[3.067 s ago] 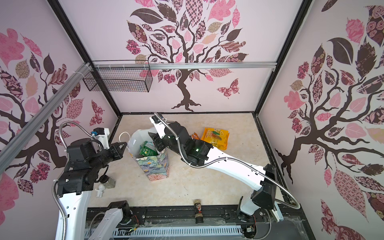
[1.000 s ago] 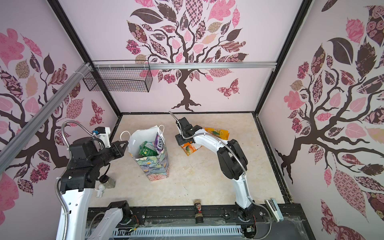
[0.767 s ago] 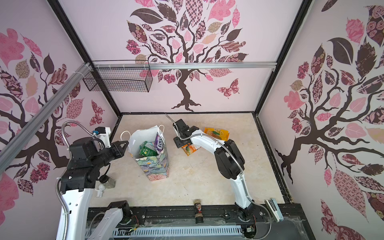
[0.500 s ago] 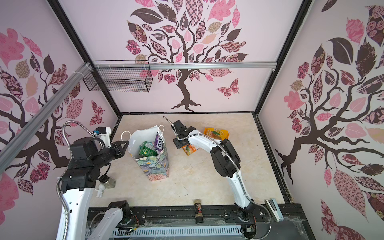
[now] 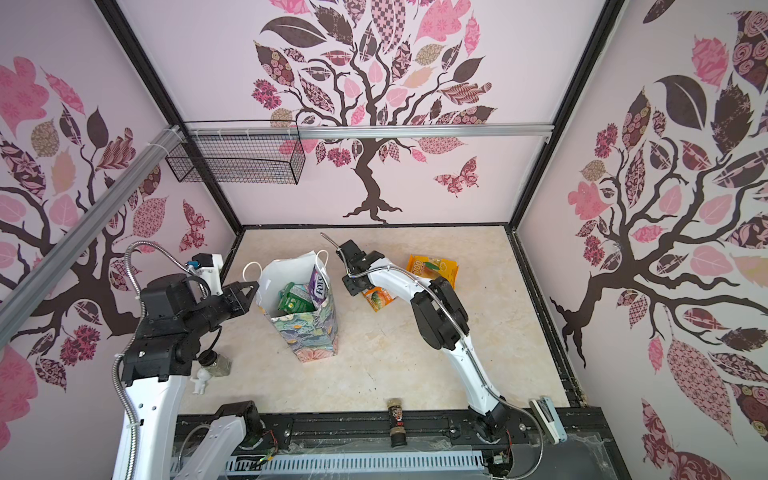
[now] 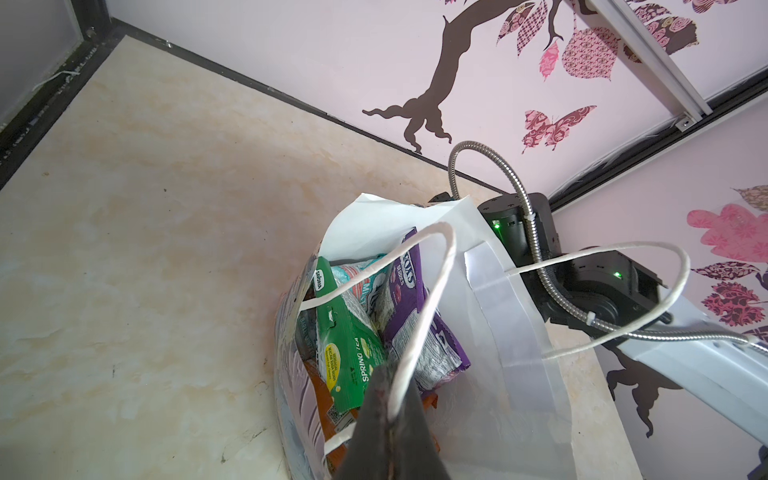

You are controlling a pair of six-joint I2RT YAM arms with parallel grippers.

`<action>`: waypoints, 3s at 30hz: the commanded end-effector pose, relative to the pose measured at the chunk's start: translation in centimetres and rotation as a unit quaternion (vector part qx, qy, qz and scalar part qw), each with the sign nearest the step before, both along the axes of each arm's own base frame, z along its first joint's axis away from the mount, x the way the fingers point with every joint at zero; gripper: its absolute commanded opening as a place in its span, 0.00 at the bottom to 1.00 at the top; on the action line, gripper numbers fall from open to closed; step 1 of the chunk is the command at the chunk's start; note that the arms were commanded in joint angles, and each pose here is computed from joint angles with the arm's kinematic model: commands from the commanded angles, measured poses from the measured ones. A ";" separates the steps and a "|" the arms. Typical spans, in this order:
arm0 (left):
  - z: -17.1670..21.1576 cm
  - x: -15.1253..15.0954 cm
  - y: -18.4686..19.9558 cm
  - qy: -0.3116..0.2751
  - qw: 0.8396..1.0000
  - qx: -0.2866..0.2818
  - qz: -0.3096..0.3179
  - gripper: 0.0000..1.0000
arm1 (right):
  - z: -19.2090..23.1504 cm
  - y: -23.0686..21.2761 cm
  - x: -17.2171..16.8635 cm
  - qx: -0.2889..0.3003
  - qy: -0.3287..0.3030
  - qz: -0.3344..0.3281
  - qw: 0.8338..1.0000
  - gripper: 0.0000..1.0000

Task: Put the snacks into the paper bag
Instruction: 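Move the right gripper over the orange packet beside the bag, then lower the right gripper and close it on the orange packet's edge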

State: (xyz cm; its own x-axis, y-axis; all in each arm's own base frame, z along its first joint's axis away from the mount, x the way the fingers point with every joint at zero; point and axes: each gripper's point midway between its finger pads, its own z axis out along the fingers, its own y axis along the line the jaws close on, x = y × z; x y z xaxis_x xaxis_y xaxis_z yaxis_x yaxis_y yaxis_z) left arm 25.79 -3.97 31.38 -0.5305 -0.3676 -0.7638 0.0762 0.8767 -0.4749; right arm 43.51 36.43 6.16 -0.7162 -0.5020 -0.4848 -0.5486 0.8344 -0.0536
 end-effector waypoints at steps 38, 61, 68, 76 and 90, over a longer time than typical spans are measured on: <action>-0.3 0.5 -0.2 -0.011 1.000 0.003 -0.011 0.07 | -5.4 -1.1 1.1 -0.064 0.028 -0.044 0.997 0.31; 0.1 0.1 -0.1 -0.014 1.000 0.008 -0.009 0.07 | 0.7 -0.5 1.0 0.002 -0.007 -0.059 0.998 0.00; 0.5 -0.1 -0.2 -0.019 1.000 0.006 -0.010 0.07 | 3.7 -0.7 0.8 0.035 -0.031 -0.068 0.997 0.00; 0.3 0.1 -0.1 -0.016 1.000 0.005 -0.008 0.07 | 6.2 -1.0 0.5 0.059 -0.054 -0.071 0.994 0.00; 0.4 -0.1 -0.5 -0.016 1.000 0.000 -0.017 0.07 | 11.9 -0.6 -1.4 0.206 -0.068 -0.048 0.975 0.00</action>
